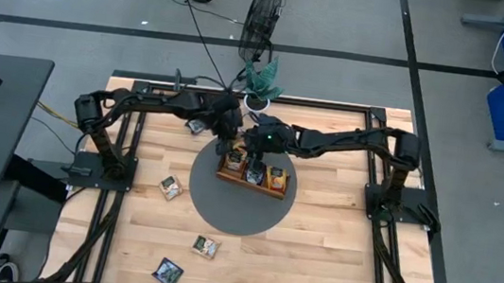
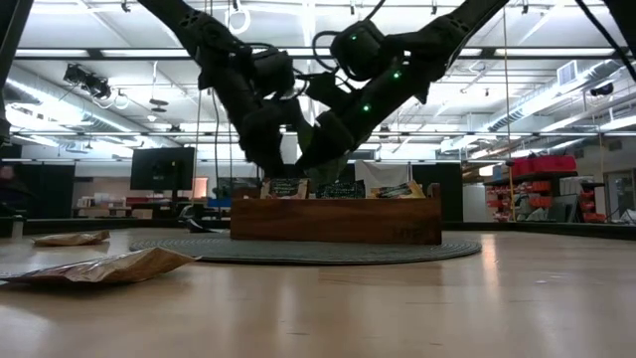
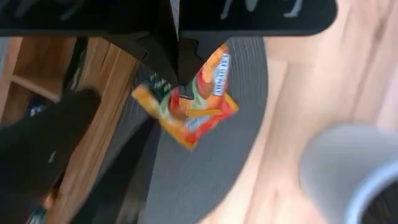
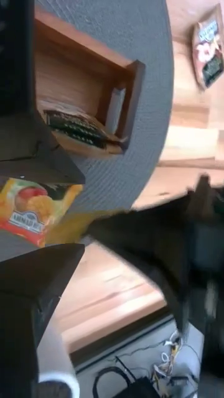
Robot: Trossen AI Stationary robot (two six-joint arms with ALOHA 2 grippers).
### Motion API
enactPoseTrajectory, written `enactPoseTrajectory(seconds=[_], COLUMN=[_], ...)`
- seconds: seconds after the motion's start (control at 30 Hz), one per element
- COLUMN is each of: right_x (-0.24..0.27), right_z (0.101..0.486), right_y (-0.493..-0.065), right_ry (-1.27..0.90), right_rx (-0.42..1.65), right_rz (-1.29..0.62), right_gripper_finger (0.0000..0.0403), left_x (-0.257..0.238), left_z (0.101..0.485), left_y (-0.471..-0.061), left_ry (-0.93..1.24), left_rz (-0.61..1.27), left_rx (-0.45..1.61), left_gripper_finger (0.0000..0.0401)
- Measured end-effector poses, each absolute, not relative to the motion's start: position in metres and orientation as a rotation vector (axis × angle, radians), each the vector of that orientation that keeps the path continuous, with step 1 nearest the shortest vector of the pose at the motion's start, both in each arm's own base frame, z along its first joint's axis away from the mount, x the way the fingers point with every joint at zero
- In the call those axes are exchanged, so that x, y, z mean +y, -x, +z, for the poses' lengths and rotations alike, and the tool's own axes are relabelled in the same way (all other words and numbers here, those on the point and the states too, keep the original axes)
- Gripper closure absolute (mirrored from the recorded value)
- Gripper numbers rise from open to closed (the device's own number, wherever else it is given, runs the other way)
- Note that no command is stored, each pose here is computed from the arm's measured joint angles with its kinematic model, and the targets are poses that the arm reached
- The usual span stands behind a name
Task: Pick & Place Tea
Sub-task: Put the yellow tea bag into the right section of the wooden organizer
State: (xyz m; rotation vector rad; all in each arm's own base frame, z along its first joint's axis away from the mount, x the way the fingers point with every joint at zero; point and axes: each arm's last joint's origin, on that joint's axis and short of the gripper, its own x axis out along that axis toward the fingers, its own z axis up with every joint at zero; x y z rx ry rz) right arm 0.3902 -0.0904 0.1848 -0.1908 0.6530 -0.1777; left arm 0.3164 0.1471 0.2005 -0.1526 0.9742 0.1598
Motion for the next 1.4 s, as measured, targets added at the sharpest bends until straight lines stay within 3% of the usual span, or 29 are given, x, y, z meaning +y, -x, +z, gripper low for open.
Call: enactPoseTrajectory(seconds=[0.9, 1.2, 1.3, 1.4], right_x=[-0.108, -0.108, -0.108, -0.108], right_z=[0.182, 0.177, 0.177, 0.177], right_y=[-0.387, -0.383, -0.383, -0.383], right_ry=[0.124, 0.104, 0.110, 0.099], right_rx=[0.662, 0.727, 0.728, 0.726], right_rz=[-0.145, -0.141, -0.139, -0.142], right_gripper_finger=[0.0231, 0.0233, 0.0253, 0.0302], left_x=[0.133, 0.131, 0.132, 0.132], left_z=[0.206, 0.226, 0.231, 0.232], left_y=[-0.325, -0.336, -0.338, -0.338], left_ry=[0.058, 0.020, 0.015, 0.008], left_rz=[0.092, 0.101, 0.103, 0.100], left_rx=[0.981, 0.927, 0.912, 0.911], left_gripper_finger=[0.0401, 0.0401, 0.0401, 0.0401])
